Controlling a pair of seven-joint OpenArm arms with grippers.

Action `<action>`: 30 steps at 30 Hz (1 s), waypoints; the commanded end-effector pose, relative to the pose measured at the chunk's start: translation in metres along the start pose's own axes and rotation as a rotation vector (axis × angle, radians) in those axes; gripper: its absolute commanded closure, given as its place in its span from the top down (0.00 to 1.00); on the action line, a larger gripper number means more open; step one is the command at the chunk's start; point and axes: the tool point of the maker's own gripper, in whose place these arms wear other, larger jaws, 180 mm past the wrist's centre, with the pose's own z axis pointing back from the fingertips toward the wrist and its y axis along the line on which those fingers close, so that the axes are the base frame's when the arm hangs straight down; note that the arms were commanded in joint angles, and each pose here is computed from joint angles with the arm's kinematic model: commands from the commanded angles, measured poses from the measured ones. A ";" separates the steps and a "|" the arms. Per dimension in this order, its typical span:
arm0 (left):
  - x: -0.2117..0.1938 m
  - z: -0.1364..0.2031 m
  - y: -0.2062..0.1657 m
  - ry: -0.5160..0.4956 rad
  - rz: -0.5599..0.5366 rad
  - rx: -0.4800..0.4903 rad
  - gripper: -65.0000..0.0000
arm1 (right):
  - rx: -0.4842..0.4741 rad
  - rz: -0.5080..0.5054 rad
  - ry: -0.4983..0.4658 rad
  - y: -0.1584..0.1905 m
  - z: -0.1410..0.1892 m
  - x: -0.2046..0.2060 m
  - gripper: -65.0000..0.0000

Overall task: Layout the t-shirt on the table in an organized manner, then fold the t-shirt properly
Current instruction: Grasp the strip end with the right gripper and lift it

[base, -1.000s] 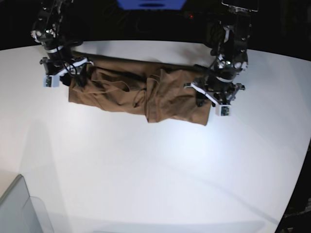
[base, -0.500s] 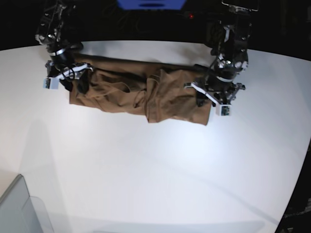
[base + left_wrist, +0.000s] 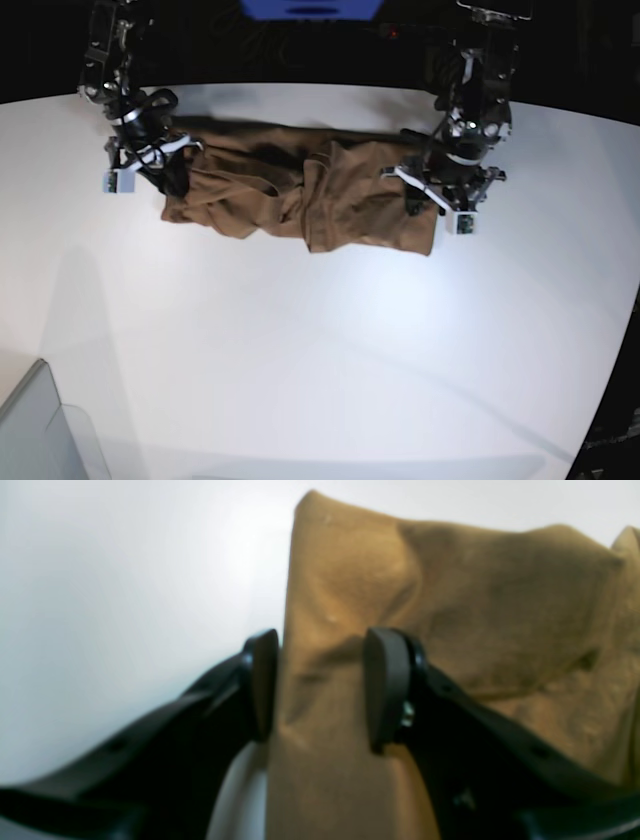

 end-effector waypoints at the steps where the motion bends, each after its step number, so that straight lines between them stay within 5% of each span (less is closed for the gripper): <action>1: 0.014 0.002 0.000 -0.042 -0.005 -0.001 0.42 | -0.044 0.044 0.184 -0.007 0.009 -0.040 0.00; 17: 0.055 0.028 0.010 -0.163 0.003 0.023 0.42 | 0.006 0.229 -0.213 0.055 0.053 0.107 0.00; 24: 0.049 0.046 0.058 -0.167 0.045 0.145 0.42 | 0.067 0.234 -0.246 0.085 0.058 0.114 0.00; 30: -0.006 0.036 0.099 -0.031 0.106 0.241 0.42 | 0.108 0.238 -0.244 0.100 0.056 0.112 0.00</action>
